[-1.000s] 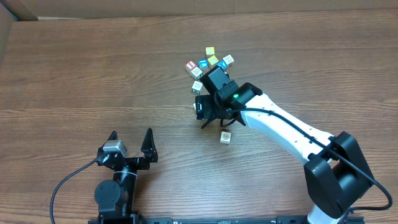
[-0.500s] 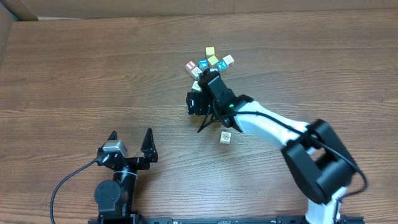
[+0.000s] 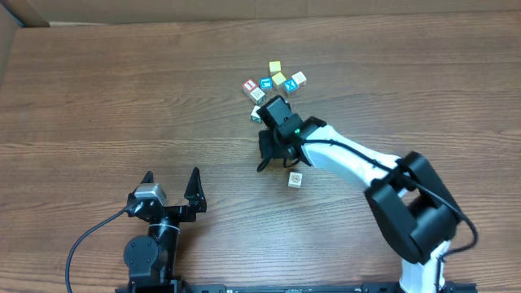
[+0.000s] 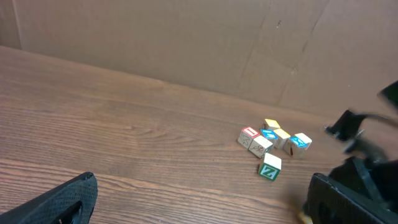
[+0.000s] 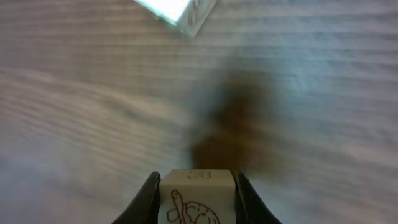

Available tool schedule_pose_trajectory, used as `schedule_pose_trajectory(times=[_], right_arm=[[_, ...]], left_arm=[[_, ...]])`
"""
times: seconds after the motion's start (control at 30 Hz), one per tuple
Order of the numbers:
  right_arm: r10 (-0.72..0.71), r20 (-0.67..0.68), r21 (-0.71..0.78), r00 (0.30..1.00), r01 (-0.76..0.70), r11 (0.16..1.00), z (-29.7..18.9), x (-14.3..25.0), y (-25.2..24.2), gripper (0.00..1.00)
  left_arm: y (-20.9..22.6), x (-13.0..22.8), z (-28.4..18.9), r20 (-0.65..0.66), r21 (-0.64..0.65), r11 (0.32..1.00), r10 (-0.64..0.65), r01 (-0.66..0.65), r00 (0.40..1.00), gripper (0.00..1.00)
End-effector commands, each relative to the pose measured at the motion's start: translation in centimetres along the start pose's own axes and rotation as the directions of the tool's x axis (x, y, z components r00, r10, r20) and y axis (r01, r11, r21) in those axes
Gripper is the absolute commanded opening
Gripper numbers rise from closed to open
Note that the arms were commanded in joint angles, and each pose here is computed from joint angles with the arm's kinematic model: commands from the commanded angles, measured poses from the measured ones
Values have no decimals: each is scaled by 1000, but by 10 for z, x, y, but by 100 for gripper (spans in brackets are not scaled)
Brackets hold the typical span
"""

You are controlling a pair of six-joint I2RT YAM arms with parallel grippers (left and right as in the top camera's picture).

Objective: Flip 3 blocks

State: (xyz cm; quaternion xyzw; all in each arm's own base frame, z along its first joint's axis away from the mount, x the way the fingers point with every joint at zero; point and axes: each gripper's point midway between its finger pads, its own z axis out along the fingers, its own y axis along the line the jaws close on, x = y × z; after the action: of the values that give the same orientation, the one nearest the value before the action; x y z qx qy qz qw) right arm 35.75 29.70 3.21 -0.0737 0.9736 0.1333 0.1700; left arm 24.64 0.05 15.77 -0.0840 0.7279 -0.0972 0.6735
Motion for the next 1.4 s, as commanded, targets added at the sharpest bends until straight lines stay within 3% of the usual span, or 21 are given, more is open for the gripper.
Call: schedule_pose_trajectory(times=[0.0,0.07,0.13,0.23,0.27,0.3,0.33,0.73,0.77,0.9,1.0,1.1,1.37], right_arm=[[-17,149,-138,989,38,990,-91,-47,49,8],[-26,150,-162,988,51,986,-114,-44,60,12],[-38,118,-184,992,60,981,-128,-29,70,22],[-40,60,-166,997,49,985,-126,-11,71,32],[-49,35,-154,998,54,987,-122,-3,70,41],[-59,8,-141,998,60,988,-118,6,69,61],[-68,-14,-131,998,65,989,-113,13,69,100],[-75,-78,-107,994,66,992,-100,30,62,100],[-77,-96,-112,992,66,991,-101,35,63,98],[-89,-192,-115,977,67,991,-104,59,63,66],[-87,-275,-68,958,71,995,-107,80,52,56],[-73,-370,-51,926,58,997,-112,107,48,60],[-119,-578,-196,807,5,981,-109,191,83,65]], left_arm=[[-1,1,0,2,4,1000,20,-20,1000,100],[-1,1,0,2,4,1000,20,-20,1000,100],[-1,1,0,2,4,1000,20,-20,1000,100],[-1,1,0,2,4,1000,20,-20,1000,100],[-1,1,0,2,4,1000,20,-20,1000,100],[-1,1,0,2,4,1000,20,-20,1000,100],[-1,1,0,2,4,1000,20,-20,1000,100],[-1,1,0,2,4,1000,20,-20,1000,100],[-1,1,0,2,4,1000,20,-20,1000,100],[-1,1,0,2,4,1000,20,-20,1000,100],[-1,1,0,2,4,1000,20,-20,1000,100],[-1,1,0,2,4,1000,20,-20,1000,100],[-1,1,0,2,4,1000,20,-20,1000,100]])
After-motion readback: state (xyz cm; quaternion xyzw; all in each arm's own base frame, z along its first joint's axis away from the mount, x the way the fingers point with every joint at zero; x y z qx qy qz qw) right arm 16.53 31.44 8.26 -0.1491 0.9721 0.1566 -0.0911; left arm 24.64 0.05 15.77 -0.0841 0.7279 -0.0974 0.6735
